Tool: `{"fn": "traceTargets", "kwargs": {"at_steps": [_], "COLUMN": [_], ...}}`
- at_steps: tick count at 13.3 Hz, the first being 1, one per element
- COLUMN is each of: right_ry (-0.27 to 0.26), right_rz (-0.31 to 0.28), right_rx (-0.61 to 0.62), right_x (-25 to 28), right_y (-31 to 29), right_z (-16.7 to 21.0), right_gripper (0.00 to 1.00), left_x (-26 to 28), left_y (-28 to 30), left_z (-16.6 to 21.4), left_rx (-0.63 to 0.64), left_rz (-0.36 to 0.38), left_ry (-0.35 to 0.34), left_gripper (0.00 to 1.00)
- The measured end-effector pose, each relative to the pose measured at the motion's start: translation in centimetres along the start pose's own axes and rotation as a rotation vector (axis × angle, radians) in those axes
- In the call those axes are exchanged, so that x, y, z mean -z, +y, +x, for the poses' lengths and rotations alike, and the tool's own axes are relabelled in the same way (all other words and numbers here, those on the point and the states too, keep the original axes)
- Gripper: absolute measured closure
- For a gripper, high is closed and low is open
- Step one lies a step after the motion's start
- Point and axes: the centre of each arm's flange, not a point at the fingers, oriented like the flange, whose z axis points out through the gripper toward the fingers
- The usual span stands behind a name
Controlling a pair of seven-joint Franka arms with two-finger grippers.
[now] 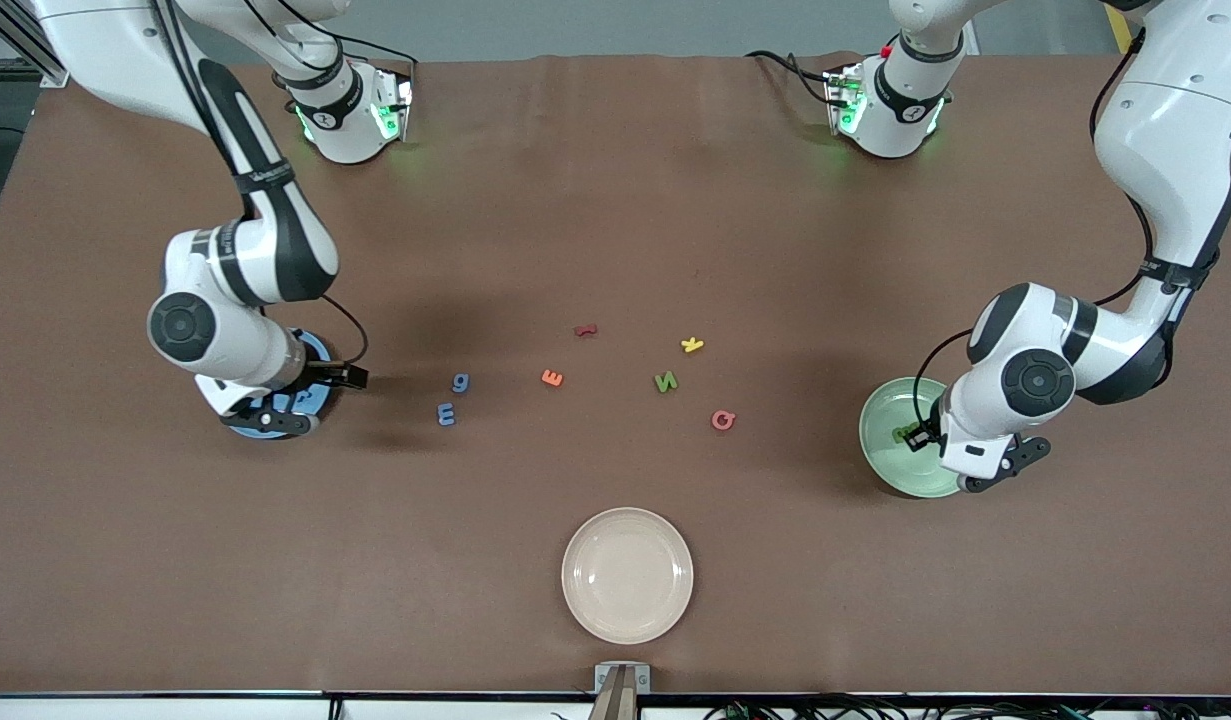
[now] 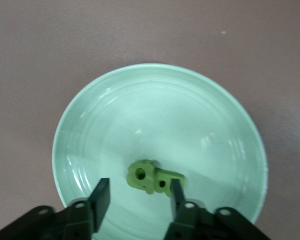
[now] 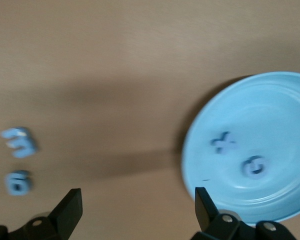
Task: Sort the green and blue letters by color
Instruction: 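Place green q on the green plate while the right gripper reaches blue m, then grasp green N with the left gripper while the right gripper grasps blue m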
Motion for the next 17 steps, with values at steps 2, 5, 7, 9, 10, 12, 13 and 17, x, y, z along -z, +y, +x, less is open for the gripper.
{"fn": "traceTargets", "kwargs": {"at_steps": [2, 5, 7, 9, 10, 12, 13, 17], "right_ry": [0.011, 0.004, 0.003, 0.01, 0.017, 0.039, 0.048, 0.041], "right_rz": [0.005, 0.002, 0.002, 0.007, 0.01, 0.018, 0.021, 0.019], "right_rx": [-0.022, 0.017, 0.096, 0.199, 0.234, 0.297, 0.314, 0.332], "right_x": [0.0, -2.3, -3.5, -4.3, -4.8, -5.8, -6.2, -7.4], "right_y": [-4.1, -9.3, -11.3, -12.2, -12.4, -12.5, -12.5, -12.7], "right_z": [-0.1, 0.1, 0.8, 1.7, 2.2, 2.9, 3.1, 3.1], "right_gripper": [0.0, 0.0, 0.0, 0.0, 0.0, 0.01, 0.01, 0.24], "left_x": [1.8, 4.2, 4.1, 3.6, 3.3, 2.5, 1.8, -0.2], "left_y": [3.1, 10.7, 15.7, 19.0, 20.3, 22.2, 23.0, 26.0], "left_z": [-2.4, -9.9, -16.1, -21.0, -22.8, -25.2, -26.0, -27.8], "left_rx": [0.005, 0.031, 0.055, 0.012, -0.017, -0.061, -0.078, -0.112], "left_rz": [-0.026, -0.045, -0.039, -0.05, -0.07, -0.112, -0.122, -0.127], "left_ry": [-0.004, -0.005, -0.007, -0.013, -0.015, -0.017, -0.012, 0.039], "left_gripper": [0.14, 0.01, 0.04, 0.05, 0.11, 0.15, 0.15, 0.22]}}
